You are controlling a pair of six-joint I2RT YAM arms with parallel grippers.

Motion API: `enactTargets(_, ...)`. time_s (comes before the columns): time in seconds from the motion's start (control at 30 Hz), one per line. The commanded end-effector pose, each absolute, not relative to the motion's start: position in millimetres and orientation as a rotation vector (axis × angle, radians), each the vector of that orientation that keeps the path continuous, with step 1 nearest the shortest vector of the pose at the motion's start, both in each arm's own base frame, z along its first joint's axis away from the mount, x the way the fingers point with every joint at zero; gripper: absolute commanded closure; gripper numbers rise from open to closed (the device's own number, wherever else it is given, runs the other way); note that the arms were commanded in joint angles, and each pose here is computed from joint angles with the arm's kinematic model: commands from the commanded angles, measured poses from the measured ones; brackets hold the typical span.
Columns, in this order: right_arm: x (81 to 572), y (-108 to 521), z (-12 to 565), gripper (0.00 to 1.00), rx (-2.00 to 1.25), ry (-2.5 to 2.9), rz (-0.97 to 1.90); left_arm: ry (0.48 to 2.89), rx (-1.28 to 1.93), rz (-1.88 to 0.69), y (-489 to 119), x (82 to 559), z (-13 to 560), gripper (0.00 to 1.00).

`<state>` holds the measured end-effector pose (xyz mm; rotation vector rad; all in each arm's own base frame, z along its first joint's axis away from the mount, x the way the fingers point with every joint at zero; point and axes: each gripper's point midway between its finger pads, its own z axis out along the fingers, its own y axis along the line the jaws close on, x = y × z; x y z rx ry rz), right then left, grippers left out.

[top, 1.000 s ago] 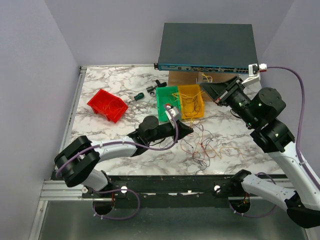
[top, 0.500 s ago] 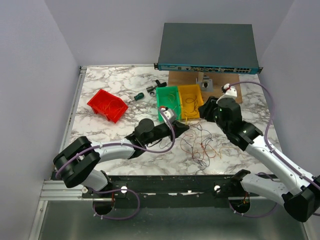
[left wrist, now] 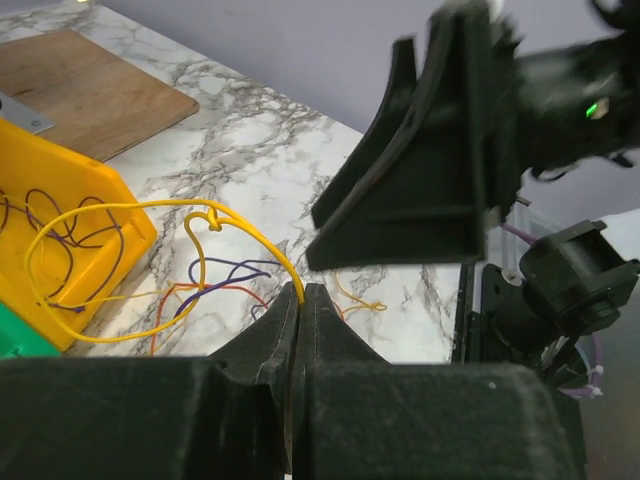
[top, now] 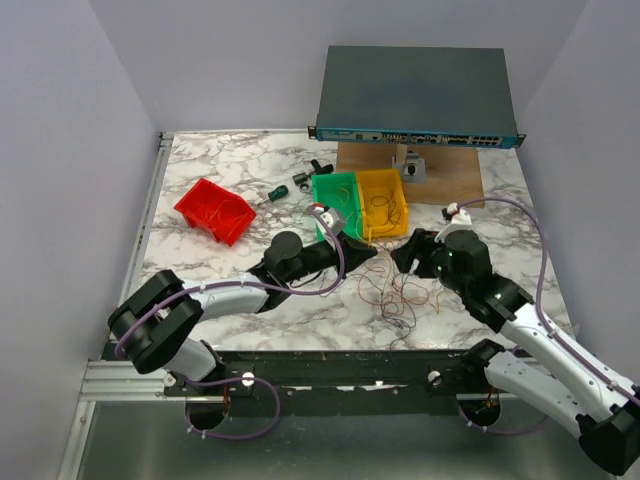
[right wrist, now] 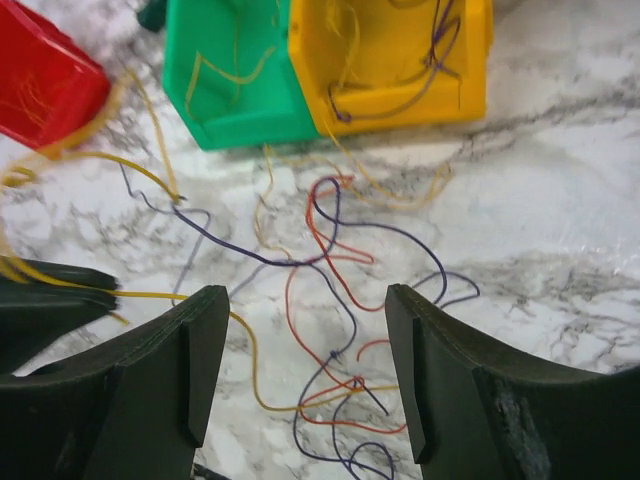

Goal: Untangle the cables
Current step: Untie the cable.

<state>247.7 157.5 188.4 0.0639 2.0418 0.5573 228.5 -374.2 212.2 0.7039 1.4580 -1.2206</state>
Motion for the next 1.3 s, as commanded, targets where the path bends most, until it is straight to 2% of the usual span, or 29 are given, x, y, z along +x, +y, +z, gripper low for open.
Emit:
enactTargets(0.0,238.8,167.5,155.3,0.29,0.021,2.125,0.595,1.390,0.733,-1.310,-378.4,216.1,226.9,1.00)
enactTargets(0.17,243.9,182.0,148.8,0.28,-0.057,2.131,0.632,1.368,0.778,-1.379,-384.2,205.9,228.7,1.00)
enactTargets(0.4,270.0,191.6,145.4,0.24,-0.207,2.091,0.543,1.369,0.845,-1.400,-392.6,203.1,227.4,1.00)
enactTargets(0.43,273.2,192.8,146.3,0.27,-0.224,2.075,0.536,1.380,0.854,-1.393,-393.3,203.8,225.4,1.00)
enactTargets(0.5,278.8,190.5,147.2,0.42,-0.221,2.040,0.515,1.400,0.861,-1.362,-392.9,207.2,221.6,1.00)
enactTargets(0.53,283.7,188.0,155.1,0.56,-0.191,1.993,0.507,1.407,0.857,-1.341,-391.5,209.5,219.9,1.00)
enactTargets(0.67,285.5,154.7,166.6,0.99,-0.021,1.898,0.408,1.467,0.798,-1.208,-380.8,228.1,214.1,1.00)
enactTargets(0.9,260.8,47.5,163.1,0.99,0.511,1.783,0.061,1.507,0.602,-1.077,-352.6,252.8,213.3,1.00)
enactTargets(1.1,245.2,3.3,149.8,0.99,0.796,1.626,-0.052,1.572,0.481,-0.948,-335.4,273.5,204.0,1.00)
enactTargets(1.13,244.1,-1.1,145.1,0.96,0.820,1.614,-0.079,1.585,0.458,-0.916,-329.9,277.5,201.9,1.00)
enactTargets(1.17,244.7,-1.8,140.7,0.88,0.828,1.619,-0.097,1.583,0.445,-0.890,-325.6,279.5,203.1,1.00)
enactTargets(1.2,246.4,0.7,137.7,0.65,0.819,1.639,-0.105,1.575,0.446,-0.878,-322.8,279.1,204.5,1.00)
enactTargets(1.23,249.0,3.9,134.8,0.37,0.818,1.662,-0.115,1.562,0.458,-0.876,-321.8,277.8,206.8,1.00)
enactTargets(1.27,252.0,9.2,134.2,0.16,0.818,1.687,-0.105,1.551,0.476,-0.883,-323.2,275.8,208.9,1.00)
